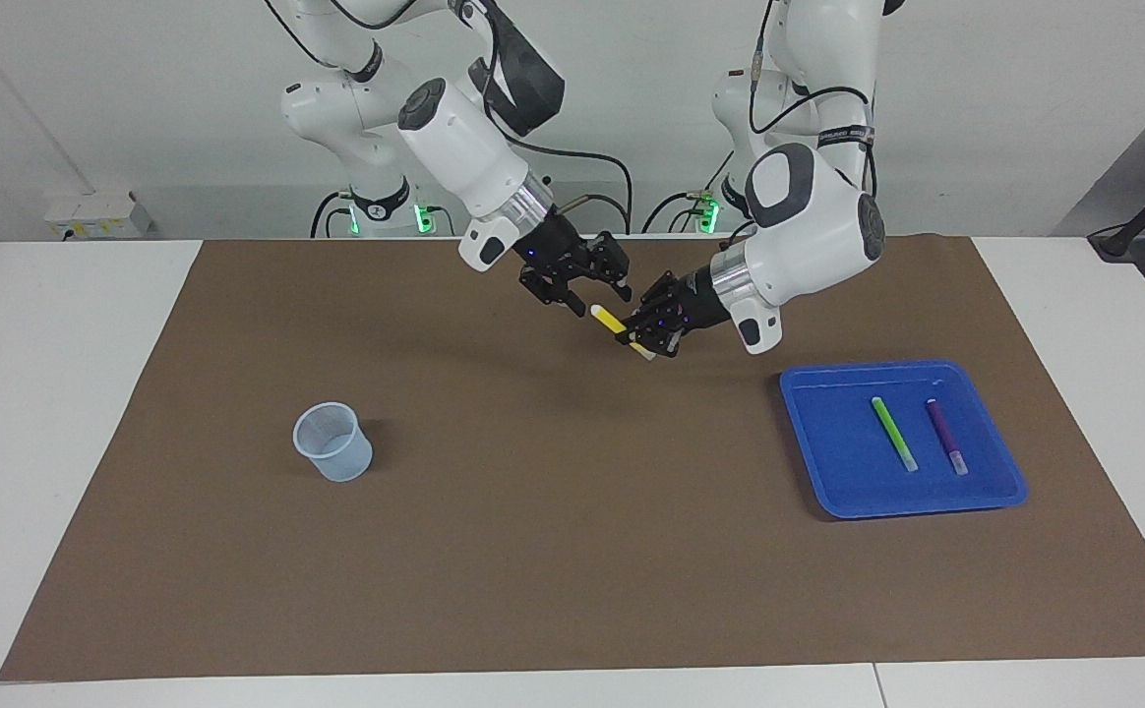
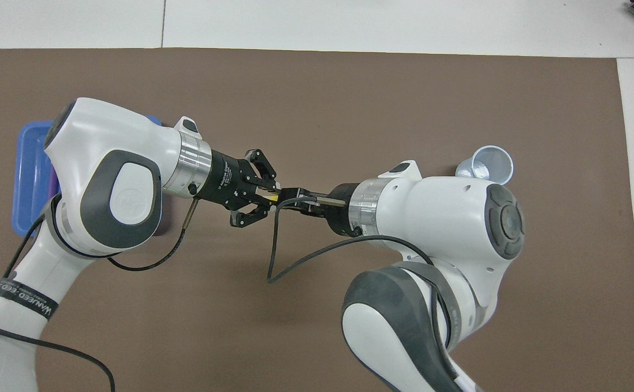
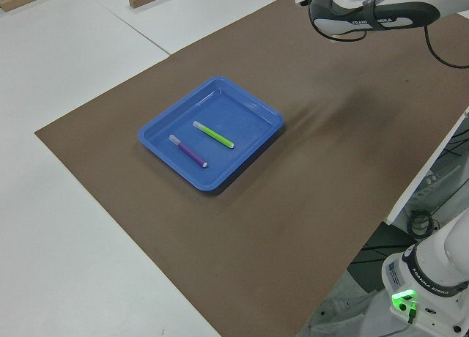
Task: Transfer and insert pens with both arms
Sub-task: 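Close the right gripper on the yellow pen, open the left gripper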
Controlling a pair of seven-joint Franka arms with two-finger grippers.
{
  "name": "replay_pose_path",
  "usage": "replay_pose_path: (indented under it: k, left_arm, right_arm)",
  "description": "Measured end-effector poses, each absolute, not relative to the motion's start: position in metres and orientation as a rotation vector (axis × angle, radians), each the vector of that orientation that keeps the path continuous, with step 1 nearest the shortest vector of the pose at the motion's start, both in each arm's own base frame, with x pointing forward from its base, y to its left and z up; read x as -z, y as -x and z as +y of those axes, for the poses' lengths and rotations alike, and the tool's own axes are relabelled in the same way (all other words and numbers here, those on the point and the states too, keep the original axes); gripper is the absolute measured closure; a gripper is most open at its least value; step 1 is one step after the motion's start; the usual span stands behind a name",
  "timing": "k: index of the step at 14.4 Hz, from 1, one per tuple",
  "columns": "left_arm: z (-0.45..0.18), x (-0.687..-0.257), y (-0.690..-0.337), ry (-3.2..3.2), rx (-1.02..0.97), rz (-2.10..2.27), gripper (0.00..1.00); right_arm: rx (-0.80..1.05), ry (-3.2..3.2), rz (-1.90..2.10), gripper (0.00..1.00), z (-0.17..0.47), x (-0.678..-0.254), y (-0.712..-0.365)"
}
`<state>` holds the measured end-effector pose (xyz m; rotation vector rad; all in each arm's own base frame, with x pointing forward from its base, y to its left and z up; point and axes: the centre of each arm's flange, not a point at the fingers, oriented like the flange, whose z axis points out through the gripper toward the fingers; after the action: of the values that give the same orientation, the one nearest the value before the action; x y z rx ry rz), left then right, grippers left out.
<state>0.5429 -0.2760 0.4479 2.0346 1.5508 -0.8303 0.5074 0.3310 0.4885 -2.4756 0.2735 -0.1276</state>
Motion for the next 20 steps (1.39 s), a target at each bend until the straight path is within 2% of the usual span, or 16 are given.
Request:
replay_pose_path:
  k: [1, 2, 3, 4, 5, 6, 7, 8, 9, 11, 17, 18, 20]
  left_arm:
    - [-0.2793, -0.4479, -0.5412, -2.04, 0.832, 1.545, 0.82]
    - [-0.2821, -0.4479, -0.5397, -2.045, 0.834, 1.541, 0.82]
    - [-0.2837, -0.4479, -0.5389, -2.048, 0.836, 1.538, 0.82]
    - [-0.2848, -0.4479, -0.5383, -2.05, 0.836, 1.536, 0.82]
    - [-0.286, -0.4479, -0.5377, -2.052, 0.837, 1.534, 0.82]
    - [-0.2867, -0.4479, -0.5373, -2.053, 0.837, 1.533, 0.82]
    - [-0.2866, -0.4479, -0.5373, -2.053, 0.837, 1.533, 0.82]
    - [-0.2848, -0.4486, -0.5381, -2.05, 0.834, 1.536, 0.82]
    - [-0.2845, -0.449, -0.5382, -2.05, 0.833, 1.536, 0.82]
    - [-0.2825, -0.4499, -0.539, -2.046, 0.83, 1.538, 0.82]
    - [-0.2819, -0.4503, -0.5391, -2.045, 0.828, 1.539, 0.82]
    - [-0.281, -0.4507, -0.5395, -2.044, 0.827, 1.54, 0.82]
    - [-0.2816, -0.4505, -0.5392, -2.043, 0.829, 1.541, 0.82]
  right_arm:
    - [0.13, 2.478, 0.266, 0.28, 0.33, -0.4875, -0.5086]
    - [0.133, 2.478, 0.264, 0.35, 0.3288, -0.487, -0.5096]
    - [0.135, 2.479, 0.263, 0.35, 0.3279, -0.487, -0.5103]
    - [0.136, 2.478, 0.264, 0.4, 0.3276, -0.4874, -0.5106]
    - [0.137, 2.478, 0.263, 0.4, 0.3276, -0.4879, -0.5108]
    - [0.137, 2.477, 0.263, 0.45, 0.3276, -0.4881, -0.5109]
    - [0.137, 2.477, 0.263, 0.45, 0.3275, -0.488, -0.5109]
    - [0.137, 2.478, 0.266, 0.53, 0.3263, -0.4873, -0.5118]
    - [0.138, 2.478, 0.267, 0.53, 0.3261, -0.4873, -0.5121]
    - [0.137, 2.48, 0.272, 0.67, 0.324, -0.4857, -0.5135]
    - [0.136, 2.481, 0.276, 0.74, 0.3223, -0.4849, -0.5147]
    - [0.135, 2.482, 0.277, 0.78, 0.3218, -0.4843, -0.5149]
    - [0.137, 2.48, 0.275, 0.81, 0.3227, -0.4857, -0.5148]
